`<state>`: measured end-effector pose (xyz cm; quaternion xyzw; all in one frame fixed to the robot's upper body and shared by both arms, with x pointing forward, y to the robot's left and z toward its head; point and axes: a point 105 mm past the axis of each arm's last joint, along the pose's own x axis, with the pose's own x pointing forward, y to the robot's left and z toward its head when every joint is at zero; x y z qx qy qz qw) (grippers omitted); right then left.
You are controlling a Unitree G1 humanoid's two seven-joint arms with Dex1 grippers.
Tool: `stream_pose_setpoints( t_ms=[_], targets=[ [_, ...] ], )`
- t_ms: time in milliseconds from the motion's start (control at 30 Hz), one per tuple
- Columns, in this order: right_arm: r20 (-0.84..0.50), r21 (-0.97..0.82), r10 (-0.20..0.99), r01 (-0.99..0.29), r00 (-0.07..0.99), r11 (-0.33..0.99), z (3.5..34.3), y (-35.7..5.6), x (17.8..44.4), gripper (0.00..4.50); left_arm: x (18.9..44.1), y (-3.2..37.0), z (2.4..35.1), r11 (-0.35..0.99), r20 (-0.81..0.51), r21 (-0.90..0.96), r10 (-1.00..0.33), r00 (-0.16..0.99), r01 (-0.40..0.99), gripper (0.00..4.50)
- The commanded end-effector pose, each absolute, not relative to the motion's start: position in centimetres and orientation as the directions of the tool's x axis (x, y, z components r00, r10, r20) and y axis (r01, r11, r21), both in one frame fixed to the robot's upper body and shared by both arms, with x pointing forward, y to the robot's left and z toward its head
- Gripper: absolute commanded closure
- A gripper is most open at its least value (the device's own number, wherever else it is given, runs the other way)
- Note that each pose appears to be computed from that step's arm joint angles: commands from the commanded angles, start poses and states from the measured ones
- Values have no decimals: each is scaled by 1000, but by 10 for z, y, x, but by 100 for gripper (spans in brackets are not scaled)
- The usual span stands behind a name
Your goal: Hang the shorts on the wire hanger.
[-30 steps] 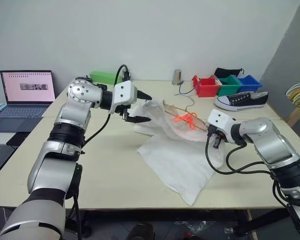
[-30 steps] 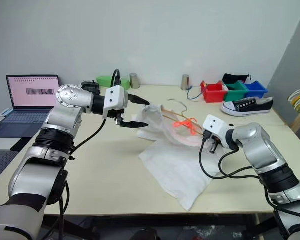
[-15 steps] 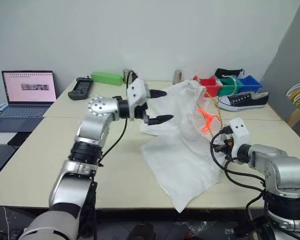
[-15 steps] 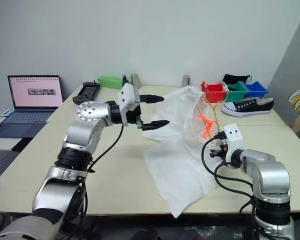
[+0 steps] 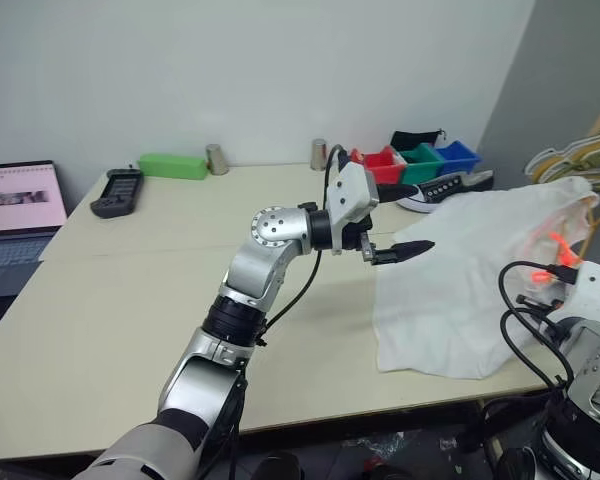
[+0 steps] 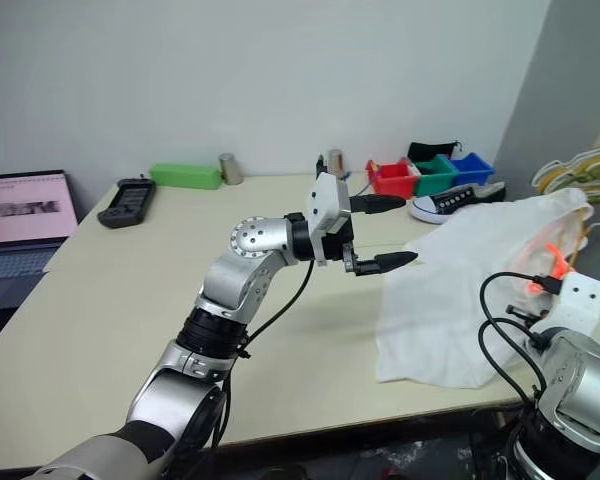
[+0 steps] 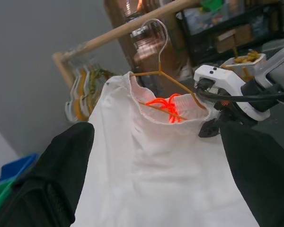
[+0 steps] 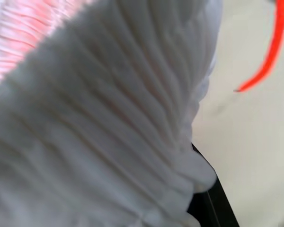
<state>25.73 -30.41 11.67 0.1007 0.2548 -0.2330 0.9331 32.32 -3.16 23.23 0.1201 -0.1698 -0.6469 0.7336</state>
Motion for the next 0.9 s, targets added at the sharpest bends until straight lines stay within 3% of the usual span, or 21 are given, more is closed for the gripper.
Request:
stream_pose_setpoints(
  t_ms=[33,133,267,467,900],
  targets=[
    [-463,44,-497,579,734,814,136,-324,249,450,314,-49,250,95,143,426,-989,37,900,1],
    [-437,26,-599,674,672,738,150,-346,242,450,306,-65,256,73,175,428,-985,-3,901,1],
    [-393,10,-708,773,587,635,169,-377,232,450,316,-87,265,138,217,435,-975,45,890,1],
    [-359,31,-753,814,551,580,184,-405,236,450,328,-106,273,194,259,432,-962,85,881,1],
    [-366,206,-786,867,498,453,208,-450,239,450,324,-114,284,195,285,440,-956,70,877,1]
  ],
)
